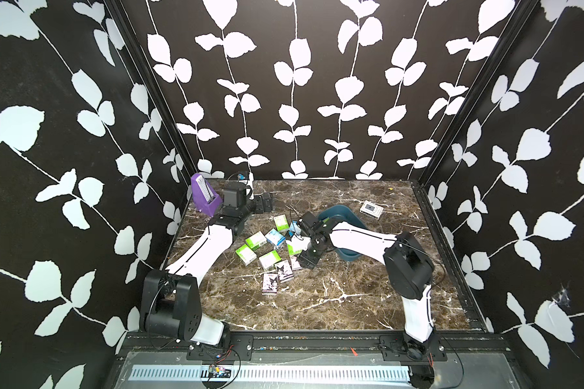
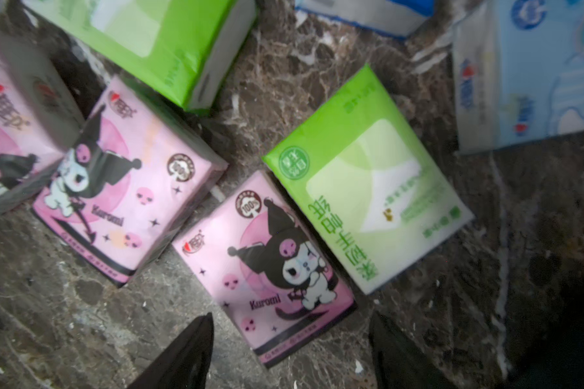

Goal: Put the pocket tissues into the storage box
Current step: Pick up the pocket tissues from the center of the board.

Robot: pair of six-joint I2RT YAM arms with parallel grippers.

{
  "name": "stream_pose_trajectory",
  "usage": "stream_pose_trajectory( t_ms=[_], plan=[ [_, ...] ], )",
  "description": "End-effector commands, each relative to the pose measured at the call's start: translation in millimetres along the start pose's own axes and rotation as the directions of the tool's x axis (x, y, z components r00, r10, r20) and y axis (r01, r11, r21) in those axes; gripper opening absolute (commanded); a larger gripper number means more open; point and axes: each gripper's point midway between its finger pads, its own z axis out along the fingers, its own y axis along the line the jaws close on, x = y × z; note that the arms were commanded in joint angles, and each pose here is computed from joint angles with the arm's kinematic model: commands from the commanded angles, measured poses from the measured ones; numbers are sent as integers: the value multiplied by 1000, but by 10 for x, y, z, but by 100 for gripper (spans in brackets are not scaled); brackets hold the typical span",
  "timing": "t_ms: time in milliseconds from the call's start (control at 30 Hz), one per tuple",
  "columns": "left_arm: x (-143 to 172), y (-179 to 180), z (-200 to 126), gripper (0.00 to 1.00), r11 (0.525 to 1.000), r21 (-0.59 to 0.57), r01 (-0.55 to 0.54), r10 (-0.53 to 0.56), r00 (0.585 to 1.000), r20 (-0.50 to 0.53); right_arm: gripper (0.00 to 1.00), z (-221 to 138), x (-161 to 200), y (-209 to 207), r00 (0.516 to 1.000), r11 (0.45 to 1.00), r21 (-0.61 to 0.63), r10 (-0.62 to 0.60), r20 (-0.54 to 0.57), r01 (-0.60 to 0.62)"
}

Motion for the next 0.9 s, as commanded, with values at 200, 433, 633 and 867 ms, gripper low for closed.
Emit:
stream_pose_trajectory(
  t_ms=[200,433,633,867],
  plan=[
    [-53,97,-145,99,1000,-17,20,-20,1000,20,75,15,-227,31,994,994,7,-109,19,109],
    [-58,115,-145,99,1000,-22,10,-10,1000,18,74,48,-221,107,992,991,-44,-126,-10,126],
    [-43,138,-145,99,1000,-29,2,-2,1000,13,73,85,-122,188,991,990,-71,-129,-36,126],
    [-15,155,-141,99,999,-33,0,0,1000,7,70,94,-62,240,992,991,-74,-116,-50,112]
  ],
)
